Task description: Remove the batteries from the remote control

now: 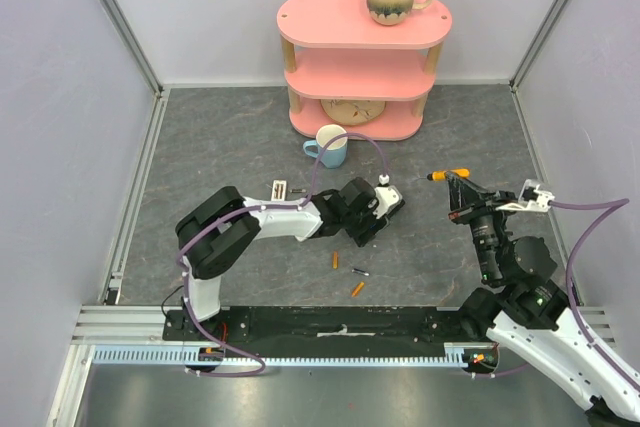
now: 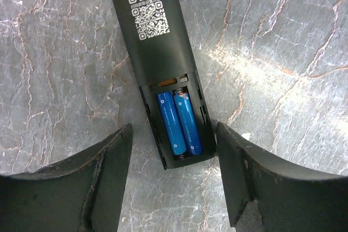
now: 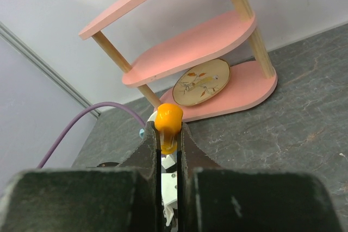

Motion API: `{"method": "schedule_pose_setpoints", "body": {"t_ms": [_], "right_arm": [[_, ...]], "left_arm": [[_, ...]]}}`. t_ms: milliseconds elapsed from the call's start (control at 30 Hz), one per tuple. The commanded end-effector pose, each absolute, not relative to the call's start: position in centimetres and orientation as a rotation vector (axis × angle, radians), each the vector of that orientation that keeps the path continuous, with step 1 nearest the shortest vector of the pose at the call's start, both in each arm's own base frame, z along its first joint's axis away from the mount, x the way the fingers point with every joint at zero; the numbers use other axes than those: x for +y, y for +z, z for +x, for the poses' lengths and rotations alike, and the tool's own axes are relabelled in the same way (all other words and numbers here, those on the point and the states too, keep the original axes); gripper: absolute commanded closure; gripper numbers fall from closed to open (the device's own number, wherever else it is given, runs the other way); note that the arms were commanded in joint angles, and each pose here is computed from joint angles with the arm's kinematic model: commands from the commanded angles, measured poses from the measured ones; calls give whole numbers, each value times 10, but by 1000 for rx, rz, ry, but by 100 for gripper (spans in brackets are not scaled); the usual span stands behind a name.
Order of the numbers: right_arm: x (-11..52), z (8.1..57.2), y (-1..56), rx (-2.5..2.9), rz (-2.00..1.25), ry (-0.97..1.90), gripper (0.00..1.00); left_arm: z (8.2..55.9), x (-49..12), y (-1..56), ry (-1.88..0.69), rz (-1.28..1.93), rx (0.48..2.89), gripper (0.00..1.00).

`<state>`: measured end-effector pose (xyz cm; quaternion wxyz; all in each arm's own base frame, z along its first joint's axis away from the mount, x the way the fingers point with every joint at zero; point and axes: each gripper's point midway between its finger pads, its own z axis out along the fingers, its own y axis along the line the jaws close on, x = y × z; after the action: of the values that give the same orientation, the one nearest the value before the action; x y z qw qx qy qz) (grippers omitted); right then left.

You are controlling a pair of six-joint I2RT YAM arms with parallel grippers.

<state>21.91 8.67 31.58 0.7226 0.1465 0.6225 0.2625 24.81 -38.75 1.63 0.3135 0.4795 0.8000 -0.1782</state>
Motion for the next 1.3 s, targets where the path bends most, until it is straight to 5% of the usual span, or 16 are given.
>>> {"method": "schedule_pose_setpoints", "body": {"t_ms": [0, 133, 467, 767, 967, 1267], "right_arm": [[93, 220, 320, 1371, 323, 614, 100], [101, 223, 309, 1396, 310, 627, 100], [147, 236, 278, 1515, 161, 673, 100], [158, 252, 222, 1657, 135, 604, 100], [156, 266, 190, 1689, 151, 614, 100], [165, 245, 224, 1536, -19, 760, 100]], "left_arm": [[223, -346, -28, -368, 1269, 2300, 34], [224, -345, -27, -323, 1317, 2335, 50], [249, -323, -23, -251, 1339, 2341, 57], [236, -312, -43, -321, 1307, 2370, 53], [236, -305, -43, -289, 1272, 2382, 37], [244, -300, -42, -275, 1220, 2394, 29]]}}
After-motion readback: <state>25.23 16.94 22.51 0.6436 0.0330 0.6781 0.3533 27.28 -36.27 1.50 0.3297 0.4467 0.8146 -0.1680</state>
